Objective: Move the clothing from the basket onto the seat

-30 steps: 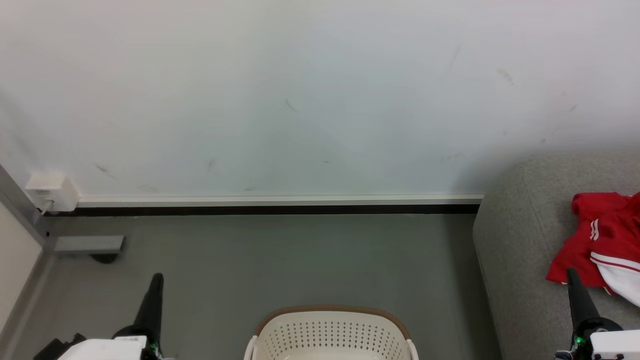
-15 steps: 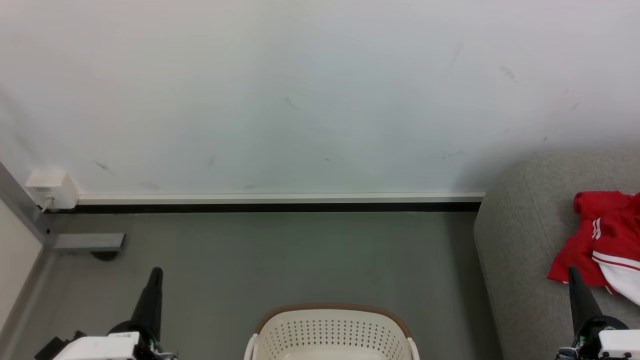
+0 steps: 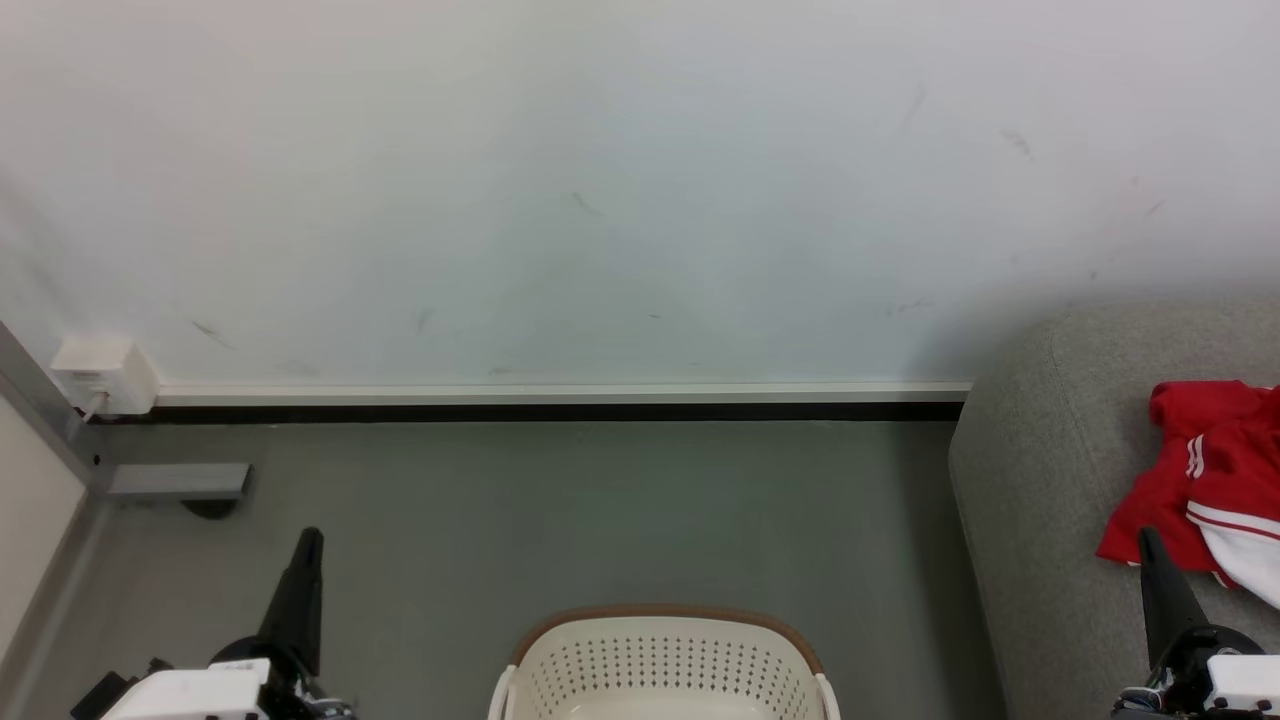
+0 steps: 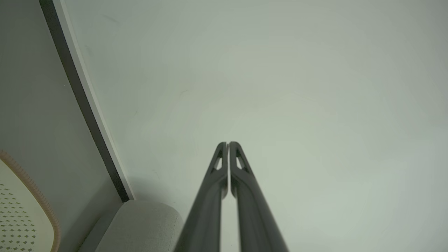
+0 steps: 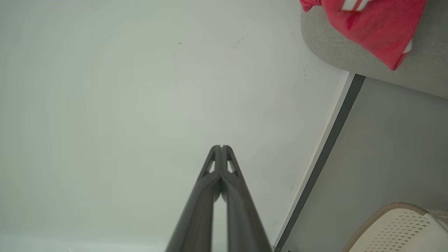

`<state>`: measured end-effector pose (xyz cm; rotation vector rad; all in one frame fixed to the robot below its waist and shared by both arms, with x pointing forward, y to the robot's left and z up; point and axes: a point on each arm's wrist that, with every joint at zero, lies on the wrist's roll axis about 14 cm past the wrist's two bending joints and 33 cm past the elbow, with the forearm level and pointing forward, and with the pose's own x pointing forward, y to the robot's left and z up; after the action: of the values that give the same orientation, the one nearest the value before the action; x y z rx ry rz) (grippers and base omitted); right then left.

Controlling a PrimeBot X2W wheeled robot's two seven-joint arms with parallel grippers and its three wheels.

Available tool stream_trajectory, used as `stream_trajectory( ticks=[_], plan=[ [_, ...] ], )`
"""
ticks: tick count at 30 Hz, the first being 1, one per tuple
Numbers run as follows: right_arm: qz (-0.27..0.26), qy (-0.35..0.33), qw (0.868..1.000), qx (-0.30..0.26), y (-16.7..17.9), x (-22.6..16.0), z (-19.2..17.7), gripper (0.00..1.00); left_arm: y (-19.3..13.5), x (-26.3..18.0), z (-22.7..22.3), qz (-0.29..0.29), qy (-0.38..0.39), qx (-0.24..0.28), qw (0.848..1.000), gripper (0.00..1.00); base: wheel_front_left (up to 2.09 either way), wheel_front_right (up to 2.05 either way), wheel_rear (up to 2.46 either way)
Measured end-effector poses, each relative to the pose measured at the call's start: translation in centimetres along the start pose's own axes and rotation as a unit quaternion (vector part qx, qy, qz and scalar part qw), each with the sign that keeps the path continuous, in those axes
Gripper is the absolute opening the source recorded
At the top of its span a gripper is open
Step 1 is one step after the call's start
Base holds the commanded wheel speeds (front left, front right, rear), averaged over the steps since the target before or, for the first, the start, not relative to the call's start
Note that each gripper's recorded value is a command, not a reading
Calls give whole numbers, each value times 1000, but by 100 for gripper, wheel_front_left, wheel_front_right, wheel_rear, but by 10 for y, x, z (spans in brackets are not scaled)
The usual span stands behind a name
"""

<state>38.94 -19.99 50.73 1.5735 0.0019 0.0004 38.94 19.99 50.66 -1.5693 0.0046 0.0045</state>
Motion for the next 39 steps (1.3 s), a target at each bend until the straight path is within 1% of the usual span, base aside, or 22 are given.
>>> stream_trajectory(
  ticks=[39],
  plan=[
    [0, -1, 1000, 1, 0, 0, 0, 0, 0, 0, 0, 0, 0, 0, 1000, 0, 0, 0, 0]
  ],
)
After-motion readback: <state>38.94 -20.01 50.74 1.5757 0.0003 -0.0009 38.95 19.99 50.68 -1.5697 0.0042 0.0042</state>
